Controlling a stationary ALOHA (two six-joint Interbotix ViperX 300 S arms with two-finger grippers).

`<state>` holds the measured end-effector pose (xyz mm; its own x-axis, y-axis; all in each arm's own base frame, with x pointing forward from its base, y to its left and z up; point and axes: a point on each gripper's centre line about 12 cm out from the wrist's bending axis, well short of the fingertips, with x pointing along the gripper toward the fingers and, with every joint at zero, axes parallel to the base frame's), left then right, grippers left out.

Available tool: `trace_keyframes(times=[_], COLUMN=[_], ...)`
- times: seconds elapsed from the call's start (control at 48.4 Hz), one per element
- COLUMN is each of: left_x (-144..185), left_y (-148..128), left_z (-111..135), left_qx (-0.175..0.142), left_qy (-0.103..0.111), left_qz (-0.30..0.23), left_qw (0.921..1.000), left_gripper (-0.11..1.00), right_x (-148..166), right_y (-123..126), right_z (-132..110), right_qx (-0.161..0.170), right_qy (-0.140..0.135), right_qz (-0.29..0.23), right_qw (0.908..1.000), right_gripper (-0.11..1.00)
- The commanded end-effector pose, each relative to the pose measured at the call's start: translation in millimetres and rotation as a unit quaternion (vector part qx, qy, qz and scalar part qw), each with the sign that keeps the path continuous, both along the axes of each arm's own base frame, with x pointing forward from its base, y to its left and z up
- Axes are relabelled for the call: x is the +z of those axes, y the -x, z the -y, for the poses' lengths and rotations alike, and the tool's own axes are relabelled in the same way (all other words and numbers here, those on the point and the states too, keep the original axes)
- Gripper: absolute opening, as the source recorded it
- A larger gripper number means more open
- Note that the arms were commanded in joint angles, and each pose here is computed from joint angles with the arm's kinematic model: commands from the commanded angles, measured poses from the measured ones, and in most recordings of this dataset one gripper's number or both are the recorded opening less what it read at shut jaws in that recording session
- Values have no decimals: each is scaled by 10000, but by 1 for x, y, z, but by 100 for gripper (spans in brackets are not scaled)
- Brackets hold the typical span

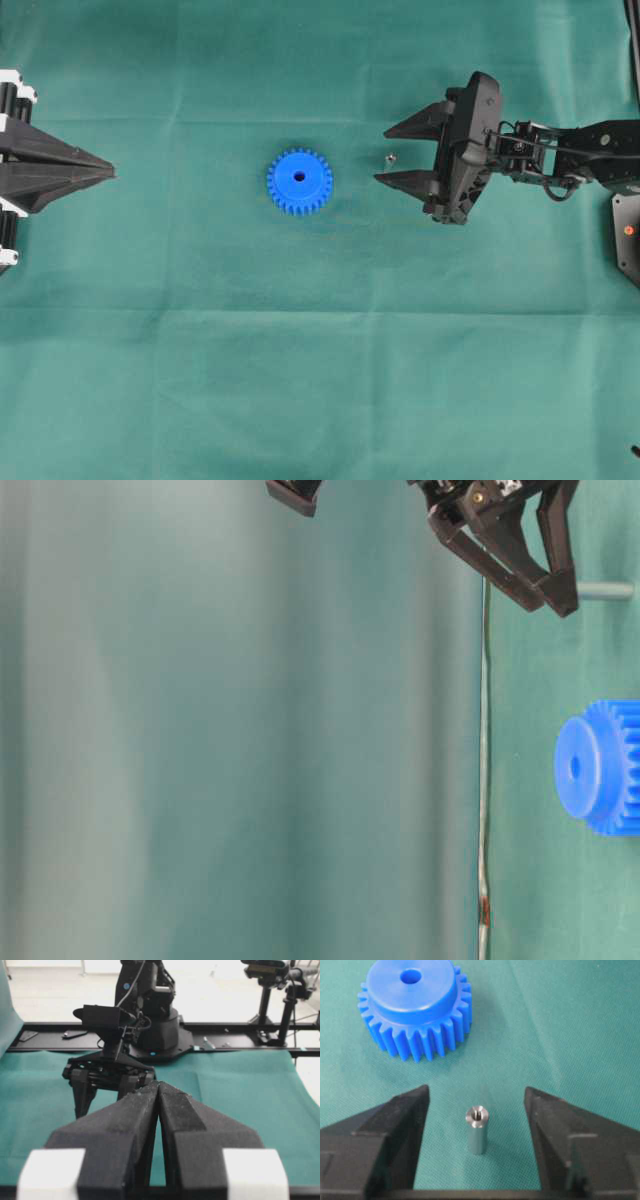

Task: Insert the shaft placed at a random location into the center hole of the medium gear at another random location.
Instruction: 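Lower the right gripper and close it around the silver shaft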

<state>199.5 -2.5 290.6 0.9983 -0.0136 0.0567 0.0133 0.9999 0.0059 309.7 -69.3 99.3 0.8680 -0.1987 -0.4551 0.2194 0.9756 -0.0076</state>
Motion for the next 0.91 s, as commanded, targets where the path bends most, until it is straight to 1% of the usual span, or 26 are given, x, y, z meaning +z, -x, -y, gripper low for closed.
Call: trace_keyframes(times=[0.0,0.062,0.227,0.269,0.641,0.889], left_x=[7,7,7,7,5,5], left_y=[-2,-2,-2,-2,-2,-2], left_z=[0,0,0,0,-1,-1], left_qx=[12,12,12,12,13,13], left_qy=[-14,-14,-14,-14,-15,-15], left_qz=[84,84,69,61,0,-15], left_qw=[10000,10000,10000,10000,10000,10000], left_gripper=[0,0,0,0,0,0], right_x=[6,5,2,1,3,22], right_y=[-5,-6,-6,-6,-8,-11], right_z=[2,3,3,2,3,4], right_qx=[-23,-30,-15,-8,-22,-38], right_qy=[39,32,18,18,20,40], right_qz=[141,111,35,19,58,211], right_qw=[9999,9999,10000,10000,10000,9998], right_gripper=[68,58,18,13,13,13])
